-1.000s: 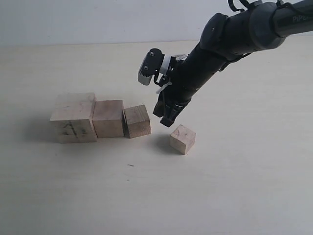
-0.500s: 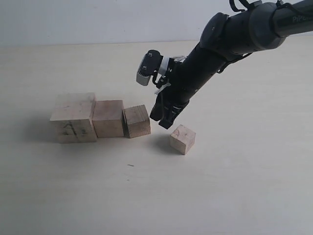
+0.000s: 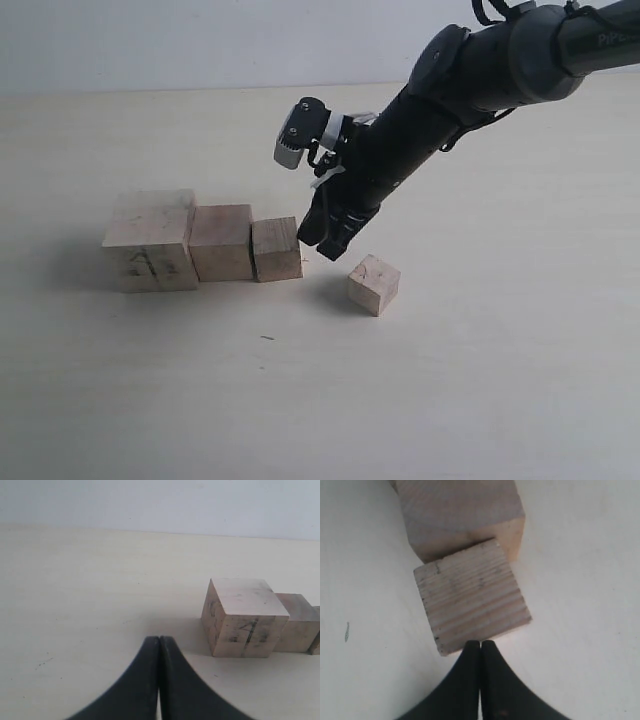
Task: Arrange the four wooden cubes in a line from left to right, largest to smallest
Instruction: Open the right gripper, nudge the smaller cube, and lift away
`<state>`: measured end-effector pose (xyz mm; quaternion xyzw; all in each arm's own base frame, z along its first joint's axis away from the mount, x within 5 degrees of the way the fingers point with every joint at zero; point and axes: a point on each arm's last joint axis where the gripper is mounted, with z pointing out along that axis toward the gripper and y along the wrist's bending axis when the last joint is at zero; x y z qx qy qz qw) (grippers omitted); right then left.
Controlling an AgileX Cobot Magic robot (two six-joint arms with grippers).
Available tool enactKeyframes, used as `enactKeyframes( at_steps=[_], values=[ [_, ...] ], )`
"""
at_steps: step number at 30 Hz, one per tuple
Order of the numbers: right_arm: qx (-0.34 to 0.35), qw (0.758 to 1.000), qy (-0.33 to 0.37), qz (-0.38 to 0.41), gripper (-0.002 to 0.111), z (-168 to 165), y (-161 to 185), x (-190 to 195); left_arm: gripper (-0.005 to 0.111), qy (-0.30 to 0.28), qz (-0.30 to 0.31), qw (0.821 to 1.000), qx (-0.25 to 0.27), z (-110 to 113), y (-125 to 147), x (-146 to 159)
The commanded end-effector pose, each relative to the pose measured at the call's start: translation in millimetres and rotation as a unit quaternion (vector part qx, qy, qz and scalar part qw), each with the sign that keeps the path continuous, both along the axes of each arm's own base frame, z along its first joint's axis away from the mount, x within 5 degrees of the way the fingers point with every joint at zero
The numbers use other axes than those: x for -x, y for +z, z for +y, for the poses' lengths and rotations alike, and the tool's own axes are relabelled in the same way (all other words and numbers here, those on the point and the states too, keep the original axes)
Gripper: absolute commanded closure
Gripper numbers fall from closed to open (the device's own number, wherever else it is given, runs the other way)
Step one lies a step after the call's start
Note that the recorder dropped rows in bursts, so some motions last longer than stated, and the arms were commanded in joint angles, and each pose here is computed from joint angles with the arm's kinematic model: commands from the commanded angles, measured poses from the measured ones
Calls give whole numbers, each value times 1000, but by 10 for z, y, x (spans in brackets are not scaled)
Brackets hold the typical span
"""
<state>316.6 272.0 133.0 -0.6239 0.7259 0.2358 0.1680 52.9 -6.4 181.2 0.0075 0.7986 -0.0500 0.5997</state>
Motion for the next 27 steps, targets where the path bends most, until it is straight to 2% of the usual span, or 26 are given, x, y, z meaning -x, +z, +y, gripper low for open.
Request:
enactKeyframes(
  at_steps=[1, 12, 16, 21, 27],
  values=[
    [-3, 1000, 2, 18, 108, 13, -65, 24, 107, -2, -6, 1000, 0, -1, -1, 0],
    [9, 1000, 10, 23, 108, 0, -129, 31, 107, -2, -6, 1000, 0, -1, -1, 0],
    [18, 1000, 10, -2, 108, -32, 30, 19, 107, -2, -6, 1000, 0, -1, -1, 0],
    [22, 997, -41, -58, 108, -98, 396, -32, 107, -2, -6, 1000, 0, -1, -1, 0],
    [45, 987, -151, -33, 108, -230, 638, 10, 107, -2, -6, 1000, 0, -1, -1, 0]
  ],
)
